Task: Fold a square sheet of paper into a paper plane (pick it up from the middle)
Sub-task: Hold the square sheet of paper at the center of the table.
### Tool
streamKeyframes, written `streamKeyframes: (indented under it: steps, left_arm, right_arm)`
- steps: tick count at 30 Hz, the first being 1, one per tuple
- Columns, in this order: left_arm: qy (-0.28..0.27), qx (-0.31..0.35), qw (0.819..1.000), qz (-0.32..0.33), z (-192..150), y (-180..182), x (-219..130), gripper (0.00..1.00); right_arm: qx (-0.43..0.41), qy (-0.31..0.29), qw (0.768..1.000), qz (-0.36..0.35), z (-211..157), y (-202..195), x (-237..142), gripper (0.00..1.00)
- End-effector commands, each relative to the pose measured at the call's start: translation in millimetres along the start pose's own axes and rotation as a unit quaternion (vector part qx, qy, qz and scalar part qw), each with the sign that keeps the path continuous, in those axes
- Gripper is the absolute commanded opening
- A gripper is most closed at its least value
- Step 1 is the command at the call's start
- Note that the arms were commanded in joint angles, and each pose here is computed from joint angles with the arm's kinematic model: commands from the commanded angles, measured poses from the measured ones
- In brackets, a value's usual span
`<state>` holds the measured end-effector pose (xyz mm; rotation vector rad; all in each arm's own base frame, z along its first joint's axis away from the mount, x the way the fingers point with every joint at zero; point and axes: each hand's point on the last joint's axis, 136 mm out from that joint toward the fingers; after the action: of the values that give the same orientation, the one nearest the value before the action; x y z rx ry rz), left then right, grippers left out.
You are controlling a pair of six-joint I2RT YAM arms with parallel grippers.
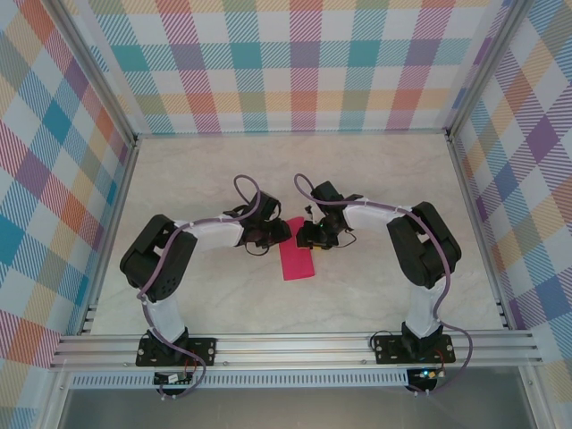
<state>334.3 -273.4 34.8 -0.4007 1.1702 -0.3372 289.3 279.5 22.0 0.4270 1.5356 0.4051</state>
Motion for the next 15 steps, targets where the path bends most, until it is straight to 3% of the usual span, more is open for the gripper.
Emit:
streamKeyframes:
  steps: [1, 8, 15]
  left_arm:
    - [-0.021, 0.002, 1.000, 0.001, 7, -7, -17, 0.38]
    - [-0.033, -0.005, 0.999, 0.012, 7, 3, -28, 0.50]
    - [-0.040, -0.020, 0.999, 0.019, 8, 14, -35, 0.53]
  right_arm:
    - [0.023, 0.002, 1.000, -0.020, -4, -17, 11, 0.40]
    - [0.048, 0.001, 0.998, -0.031, -6, -27, 14, 0.38]
    - [0.061, -0.002, 0.998, -0.035, -5, -32, 14, 0.37]
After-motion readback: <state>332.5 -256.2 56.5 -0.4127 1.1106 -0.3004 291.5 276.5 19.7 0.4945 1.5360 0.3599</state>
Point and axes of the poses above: each hand's point on the last joint's axis, 136 mm out from that joint toward the fingers, its own x axis out along the fingers, its own y axis along the line the jaws close on, z = x × y, and after that the axes turned 9 degrees about x, right-handed
